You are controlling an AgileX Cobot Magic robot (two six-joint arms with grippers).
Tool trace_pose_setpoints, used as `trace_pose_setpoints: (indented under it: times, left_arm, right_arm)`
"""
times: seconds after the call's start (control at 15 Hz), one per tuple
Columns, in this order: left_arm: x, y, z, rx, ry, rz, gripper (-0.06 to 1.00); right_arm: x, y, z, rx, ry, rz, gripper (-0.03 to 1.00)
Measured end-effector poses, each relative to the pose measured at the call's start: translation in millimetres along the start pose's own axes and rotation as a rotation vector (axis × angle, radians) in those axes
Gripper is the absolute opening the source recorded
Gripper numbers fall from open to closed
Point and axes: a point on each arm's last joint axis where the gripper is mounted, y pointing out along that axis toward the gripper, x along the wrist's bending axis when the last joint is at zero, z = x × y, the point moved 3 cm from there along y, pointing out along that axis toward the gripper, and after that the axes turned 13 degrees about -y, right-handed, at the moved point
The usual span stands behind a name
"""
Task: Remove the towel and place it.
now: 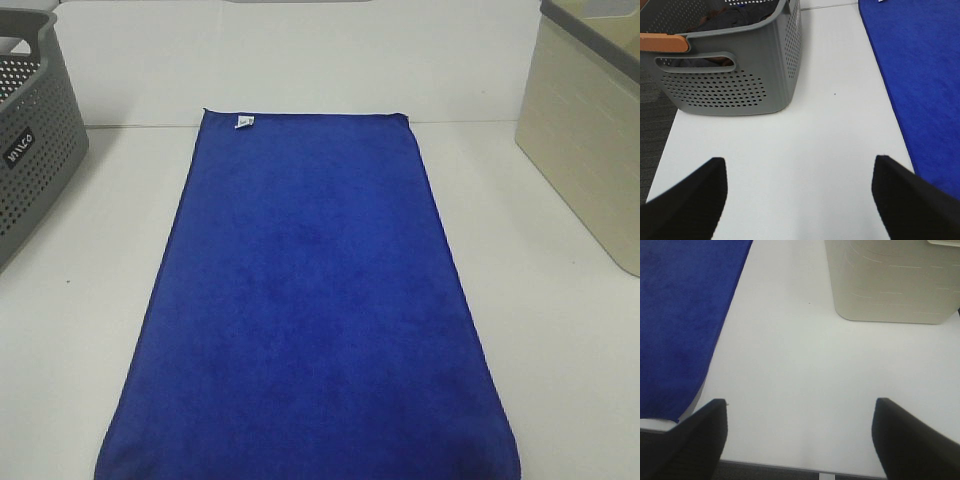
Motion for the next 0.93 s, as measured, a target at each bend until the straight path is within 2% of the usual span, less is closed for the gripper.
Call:
trace_pose_setpoints:
  times: [0.13,0.33,0.53,0.93]
  left_arm:
    - [-4.0,0.0,-1.3,-0.011,-0.016,0.033,0.75]
    - [-4.4,0.0,-1.8,-0.015,-0.018,0.036,0.75]
    - [-3.6,0.1,-2.0,-0.023,-0.042,-0.012,0.75]
    - [-3.5,0.1,-2.1,-0.025,-0.041,-0.015,0.75]
  right_arm:
    - [1.4,0.0,-0.7,-0.005,0.01,-0.012,0.78]
    - [2.0,0.0,-0.9,-0.007,0.025,-0.016,0.78]
    - [2.1,0.0,-0.9,-0.007,0.026,-0.017,0.78]
    - [2.1,0.0,-0.9,-0.007,0.026,-0.017,0.78]
